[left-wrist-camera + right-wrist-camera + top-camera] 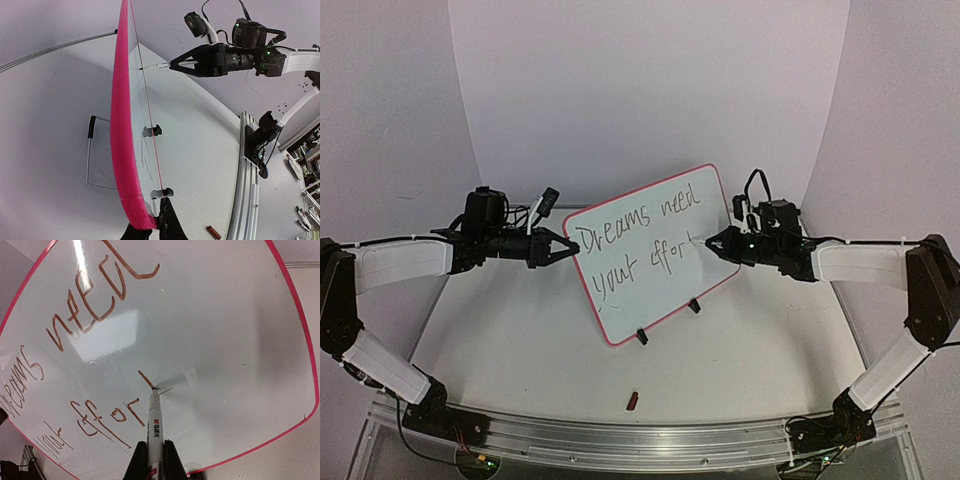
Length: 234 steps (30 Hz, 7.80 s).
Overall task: Write a sentence on the whiteboard
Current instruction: Write a sentence on the whiteboard, then place the whiteboard at the center of the board, then pick up the pen cap from the center of the board, then insert the whiteboard marker without the cap into the pen cap.
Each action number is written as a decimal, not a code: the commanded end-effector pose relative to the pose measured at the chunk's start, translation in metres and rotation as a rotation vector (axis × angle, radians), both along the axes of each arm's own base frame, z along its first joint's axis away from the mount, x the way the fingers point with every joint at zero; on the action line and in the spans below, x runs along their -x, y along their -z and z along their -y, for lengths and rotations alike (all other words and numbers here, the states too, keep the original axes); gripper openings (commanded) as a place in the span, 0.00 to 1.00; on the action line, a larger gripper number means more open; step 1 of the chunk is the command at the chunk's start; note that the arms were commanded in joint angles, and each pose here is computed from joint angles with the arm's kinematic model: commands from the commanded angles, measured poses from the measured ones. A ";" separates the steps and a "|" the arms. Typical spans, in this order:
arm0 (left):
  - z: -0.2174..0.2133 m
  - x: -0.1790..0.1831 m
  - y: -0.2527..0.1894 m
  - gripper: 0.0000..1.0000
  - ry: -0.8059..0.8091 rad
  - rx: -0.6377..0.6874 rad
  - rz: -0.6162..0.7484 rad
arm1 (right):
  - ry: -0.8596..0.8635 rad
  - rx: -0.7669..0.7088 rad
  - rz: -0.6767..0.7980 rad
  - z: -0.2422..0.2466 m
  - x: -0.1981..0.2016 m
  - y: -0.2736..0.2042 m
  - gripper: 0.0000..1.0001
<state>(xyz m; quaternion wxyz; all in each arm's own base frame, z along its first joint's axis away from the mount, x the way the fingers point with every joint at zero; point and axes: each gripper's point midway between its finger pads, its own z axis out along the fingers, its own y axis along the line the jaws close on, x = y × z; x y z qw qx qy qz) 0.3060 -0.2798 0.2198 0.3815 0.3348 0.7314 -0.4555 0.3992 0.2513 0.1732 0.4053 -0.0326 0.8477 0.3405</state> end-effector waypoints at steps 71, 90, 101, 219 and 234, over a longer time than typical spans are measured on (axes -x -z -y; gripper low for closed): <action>0.002 0.004 0.026 0.00 0.030 -0.093 0.031 | 0.129 0.059 0.040 0.029 -0.002 -0.008 0.00; 0.001 0.004 0.028 0.24 0.016 -0.088 0.015 | 0.208 0.082 0.135 0.068 0.038 -0.061 0.00; -0.007 0.014 0.022 0.53 -0.013 -0.091 0.024 | 0.207 0.080 0.162 0.073 0.047 -0.072 0.00; 0.115 0.204 0.165 0.00 -0.167 -0.720 -0.010 | -0.347 -0.045 -0.174 0.034 0.187 -0.029 0.00; 0.126 0.216 0.106 0.00 0.146 -0.401 0.133 | -0.746 -0.291 -0.400 -0.019 0.210 -0.042 0.00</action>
